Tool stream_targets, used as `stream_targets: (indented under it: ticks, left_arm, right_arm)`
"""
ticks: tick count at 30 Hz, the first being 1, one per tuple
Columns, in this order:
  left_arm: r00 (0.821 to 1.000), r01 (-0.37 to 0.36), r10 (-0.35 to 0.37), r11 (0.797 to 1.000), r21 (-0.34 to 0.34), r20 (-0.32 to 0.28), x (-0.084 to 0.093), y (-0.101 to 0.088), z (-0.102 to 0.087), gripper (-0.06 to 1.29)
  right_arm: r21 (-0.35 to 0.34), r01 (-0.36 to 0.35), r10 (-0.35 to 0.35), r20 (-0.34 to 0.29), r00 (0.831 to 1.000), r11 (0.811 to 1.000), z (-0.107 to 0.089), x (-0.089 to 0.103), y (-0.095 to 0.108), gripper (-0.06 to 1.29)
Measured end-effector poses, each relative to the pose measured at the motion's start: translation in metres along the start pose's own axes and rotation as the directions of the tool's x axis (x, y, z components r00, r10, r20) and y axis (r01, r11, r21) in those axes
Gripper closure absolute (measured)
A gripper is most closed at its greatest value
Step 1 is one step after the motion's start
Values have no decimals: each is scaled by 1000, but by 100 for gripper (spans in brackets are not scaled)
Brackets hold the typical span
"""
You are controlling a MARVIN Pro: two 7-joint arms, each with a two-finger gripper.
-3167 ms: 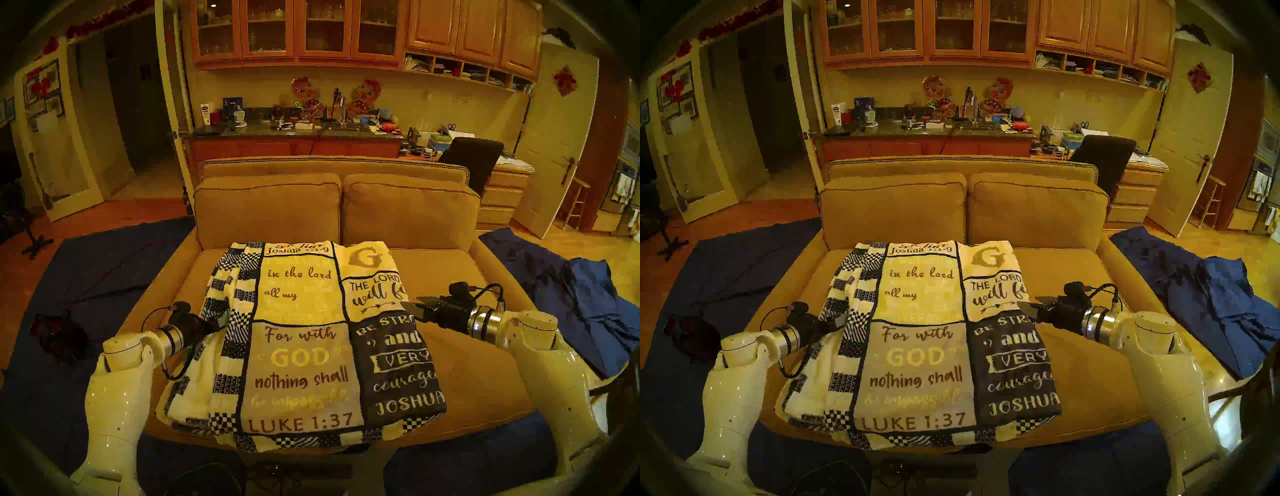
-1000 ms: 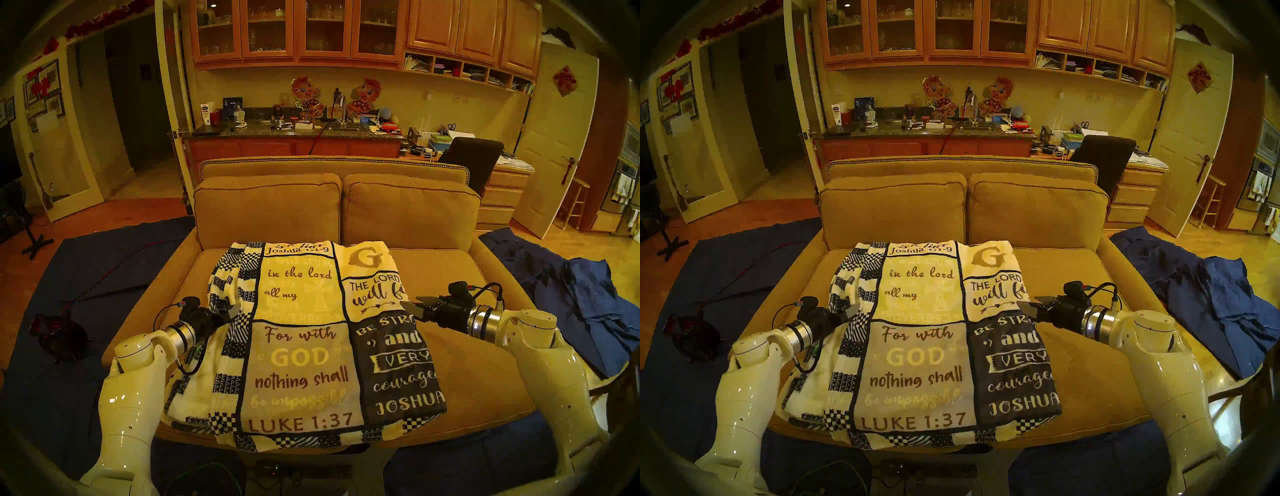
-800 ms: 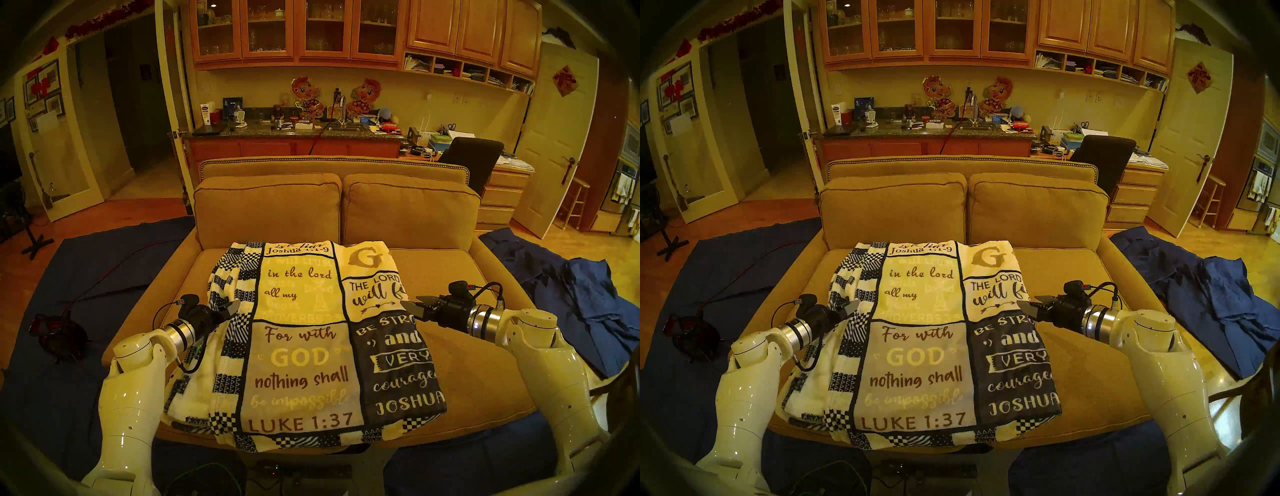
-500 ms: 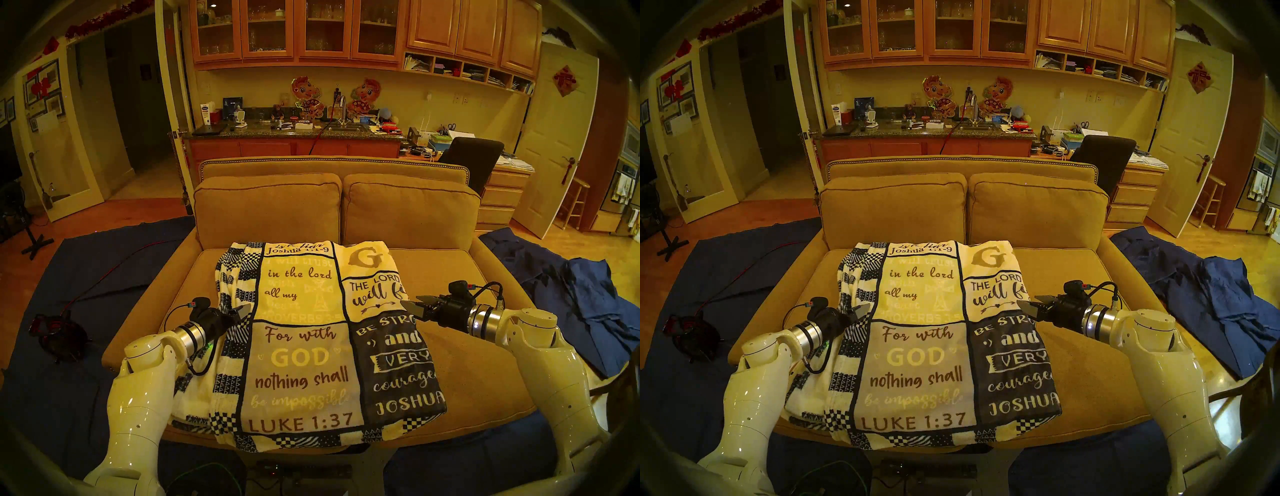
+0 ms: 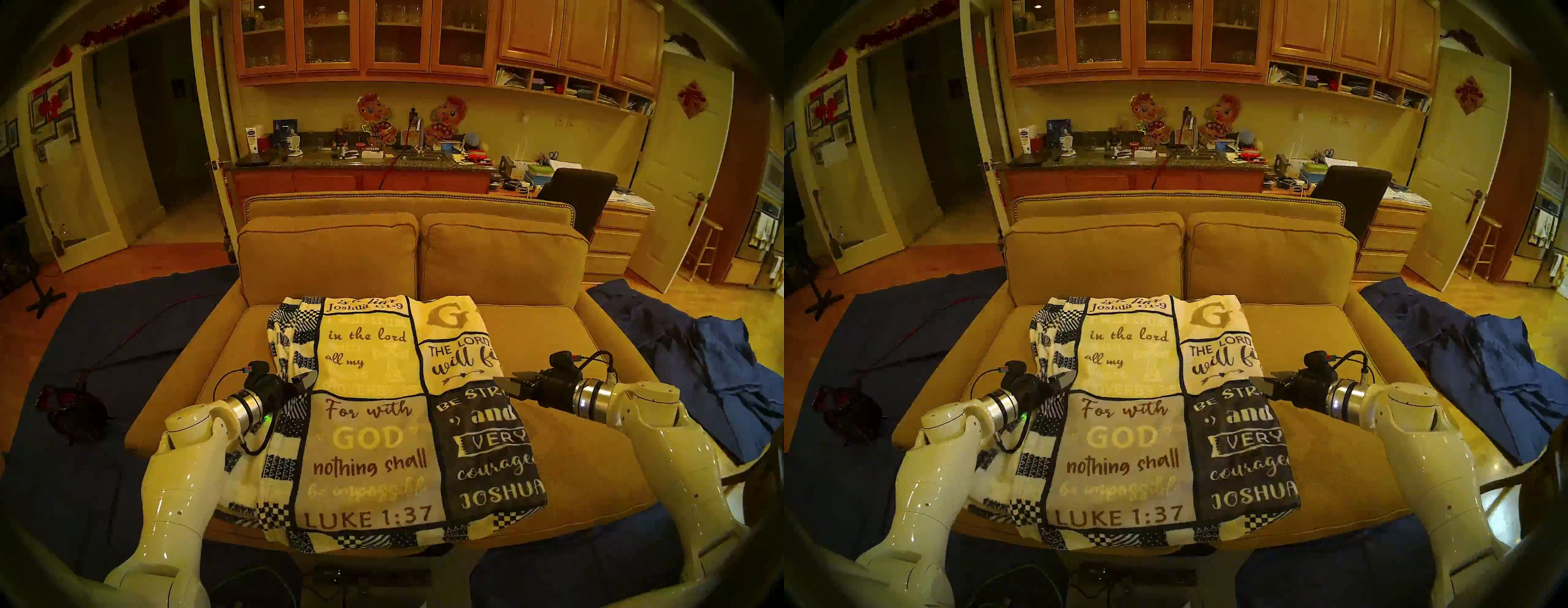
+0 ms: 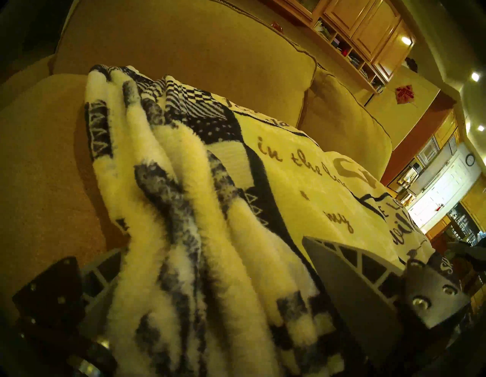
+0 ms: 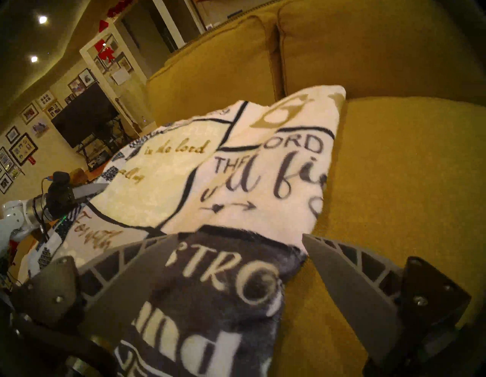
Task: Fold the blanket in half twice
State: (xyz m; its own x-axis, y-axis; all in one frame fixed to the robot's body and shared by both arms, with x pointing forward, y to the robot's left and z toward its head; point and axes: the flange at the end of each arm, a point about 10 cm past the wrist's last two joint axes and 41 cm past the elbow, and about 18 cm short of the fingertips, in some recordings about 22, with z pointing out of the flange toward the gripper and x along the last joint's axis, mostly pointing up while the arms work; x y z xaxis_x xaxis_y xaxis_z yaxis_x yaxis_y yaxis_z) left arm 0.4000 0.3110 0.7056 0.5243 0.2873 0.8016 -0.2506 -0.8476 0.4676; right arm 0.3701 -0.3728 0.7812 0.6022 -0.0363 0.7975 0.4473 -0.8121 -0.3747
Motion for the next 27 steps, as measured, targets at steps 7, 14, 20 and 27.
stream_targets:
  ticks: [7,14,20,27]
  left_arm:
    - [1000,6,-6,1000,-12,0,-1,-1,5,0]
    - [1000,19,-19,1000,-21,-3,-1,-4,8,0]
    - [999,31,-31,999,-20,-9,-1,-9,9,8]
    - [999,34,-34,999,-33,-8,-2,-10,11,52]
  right_arm:
    - [-17,-1,1,23,1000,1000,3,1,11,0]
    - [-29,4,-3,46,999,1000,11,3,19,0]
    - [-39,24,-22,56,998,999,20,15,25,0]
    - [-53,26,-24,50,998,998,26,28,32,0]
